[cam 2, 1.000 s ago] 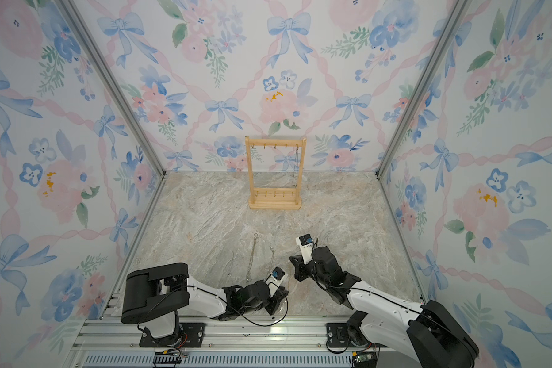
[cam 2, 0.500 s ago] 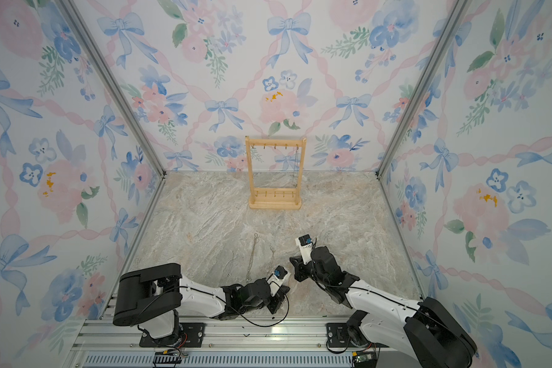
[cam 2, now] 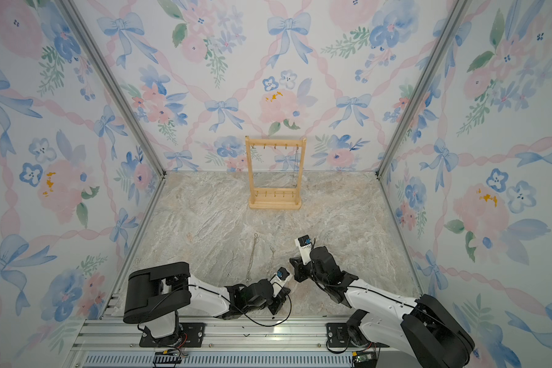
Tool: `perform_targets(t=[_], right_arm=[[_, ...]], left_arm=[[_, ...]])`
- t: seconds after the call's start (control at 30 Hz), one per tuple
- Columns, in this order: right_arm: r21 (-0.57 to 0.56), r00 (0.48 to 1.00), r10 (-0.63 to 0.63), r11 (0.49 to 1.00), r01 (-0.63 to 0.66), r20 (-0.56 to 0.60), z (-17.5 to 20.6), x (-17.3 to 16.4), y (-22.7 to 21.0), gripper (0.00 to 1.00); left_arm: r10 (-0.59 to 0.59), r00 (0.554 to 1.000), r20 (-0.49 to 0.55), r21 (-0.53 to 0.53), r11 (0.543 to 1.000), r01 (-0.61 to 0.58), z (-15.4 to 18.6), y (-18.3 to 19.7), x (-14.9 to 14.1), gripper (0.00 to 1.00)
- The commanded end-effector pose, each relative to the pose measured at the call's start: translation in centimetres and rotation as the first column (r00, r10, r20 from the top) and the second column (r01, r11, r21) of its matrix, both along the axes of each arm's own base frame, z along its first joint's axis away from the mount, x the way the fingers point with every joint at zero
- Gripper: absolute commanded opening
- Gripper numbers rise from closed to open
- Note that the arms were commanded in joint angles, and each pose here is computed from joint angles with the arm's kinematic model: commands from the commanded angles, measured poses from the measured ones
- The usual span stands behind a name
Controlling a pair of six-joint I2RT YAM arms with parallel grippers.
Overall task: Take the necklace off the jewelry display stand
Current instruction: Place the necklace at the center of the board.
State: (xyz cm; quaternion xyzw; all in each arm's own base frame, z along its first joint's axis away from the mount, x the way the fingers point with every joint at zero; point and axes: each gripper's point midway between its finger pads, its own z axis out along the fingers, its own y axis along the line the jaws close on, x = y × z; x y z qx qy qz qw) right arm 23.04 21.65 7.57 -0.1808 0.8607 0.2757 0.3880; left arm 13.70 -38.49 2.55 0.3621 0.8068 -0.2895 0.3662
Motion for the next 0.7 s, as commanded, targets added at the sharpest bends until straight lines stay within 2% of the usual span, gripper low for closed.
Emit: perform_targets(t=[0.0,0.67], right_arm=[[0.032,1.000,0.009,0.999,-0.010,0.023,1.2,0.5,0.8,0.00],[-0.015,1.000,-0.005,1.000,0.005,0.013,0.4,1.3,0.7,0.00]], left_arm=[[-0.002,1.000,-0.019,0.021,1.000,0.002,-0.9,0.0,0.1,0.01],[0.012,0.998,-0.066,0.078,0.997,-0.007,-3.5,1.9,-0.6,0.00]])
